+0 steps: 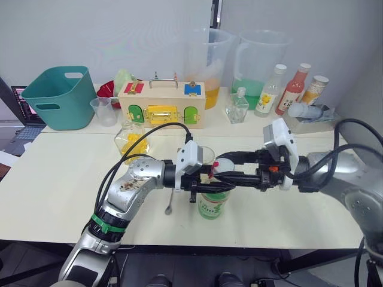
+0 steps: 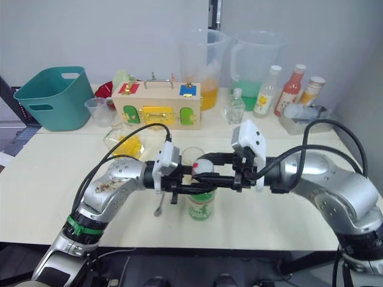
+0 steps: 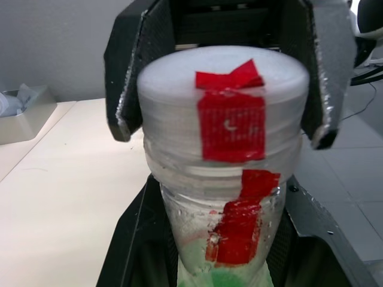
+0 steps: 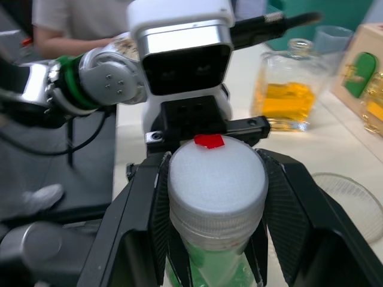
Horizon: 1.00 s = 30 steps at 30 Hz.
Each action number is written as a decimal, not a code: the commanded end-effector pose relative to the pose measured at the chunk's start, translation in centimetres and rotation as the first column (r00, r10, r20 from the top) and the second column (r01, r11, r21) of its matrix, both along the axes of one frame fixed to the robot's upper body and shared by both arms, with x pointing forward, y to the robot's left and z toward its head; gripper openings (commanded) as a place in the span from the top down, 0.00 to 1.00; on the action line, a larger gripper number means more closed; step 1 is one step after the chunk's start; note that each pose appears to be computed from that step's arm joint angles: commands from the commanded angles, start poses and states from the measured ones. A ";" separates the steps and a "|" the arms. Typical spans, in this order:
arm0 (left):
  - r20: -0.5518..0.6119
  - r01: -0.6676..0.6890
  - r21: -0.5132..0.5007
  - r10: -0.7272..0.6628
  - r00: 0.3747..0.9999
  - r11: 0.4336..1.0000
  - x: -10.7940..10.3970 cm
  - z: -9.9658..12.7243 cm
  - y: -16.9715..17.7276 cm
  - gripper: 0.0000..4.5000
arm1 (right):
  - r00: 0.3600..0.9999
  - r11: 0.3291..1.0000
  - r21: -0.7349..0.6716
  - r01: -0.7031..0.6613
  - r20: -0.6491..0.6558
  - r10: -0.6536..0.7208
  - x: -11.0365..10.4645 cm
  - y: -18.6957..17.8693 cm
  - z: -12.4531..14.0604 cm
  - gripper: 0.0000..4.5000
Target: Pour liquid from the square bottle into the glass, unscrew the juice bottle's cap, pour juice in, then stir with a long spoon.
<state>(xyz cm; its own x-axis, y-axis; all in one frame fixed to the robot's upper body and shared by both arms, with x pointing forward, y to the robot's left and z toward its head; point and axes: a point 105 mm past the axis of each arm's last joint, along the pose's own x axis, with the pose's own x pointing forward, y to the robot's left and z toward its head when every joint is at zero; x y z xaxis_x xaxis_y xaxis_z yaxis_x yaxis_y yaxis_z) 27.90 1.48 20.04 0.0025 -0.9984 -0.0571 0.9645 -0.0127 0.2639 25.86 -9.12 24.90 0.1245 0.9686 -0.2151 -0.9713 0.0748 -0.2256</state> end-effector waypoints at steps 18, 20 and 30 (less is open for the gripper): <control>-0.001 -0.122 0.012 0.122 0.992 0.992 0.3 -0.4 1.0 0.71 | 0.952 0.954 -0.080 -0.287 0.087 0.294 1.1 0.4 2.8 0.63; -0.005 -0.118 0.010 0.118 0.993 0.993 0.3 -0.5 0.9 0.71 | 0.953 0.957 -0.065 -0.284 0.088 0.289 1.0 0.4 3.2 0.63; -0.008 -0.102 0.013 0.102 0.995 0.995 0.4 -0.6 0.6 0.71 | 0.969 0.972 -0.024 -0.235 0.073 0.236 0.9 -0.4 5.0 0.63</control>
<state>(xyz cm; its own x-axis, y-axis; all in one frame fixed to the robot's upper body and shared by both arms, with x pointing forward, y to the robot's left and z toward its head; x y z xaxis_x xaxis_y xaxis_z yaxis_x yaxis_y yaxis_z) 27.63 1.78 19.99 0.0638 -0.9972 -0.0402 0.9658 0.0516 0.2540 27.22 -9.21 28.16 -0.1110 0.9606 -0.2548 -0.9592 -0.1706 -0.2256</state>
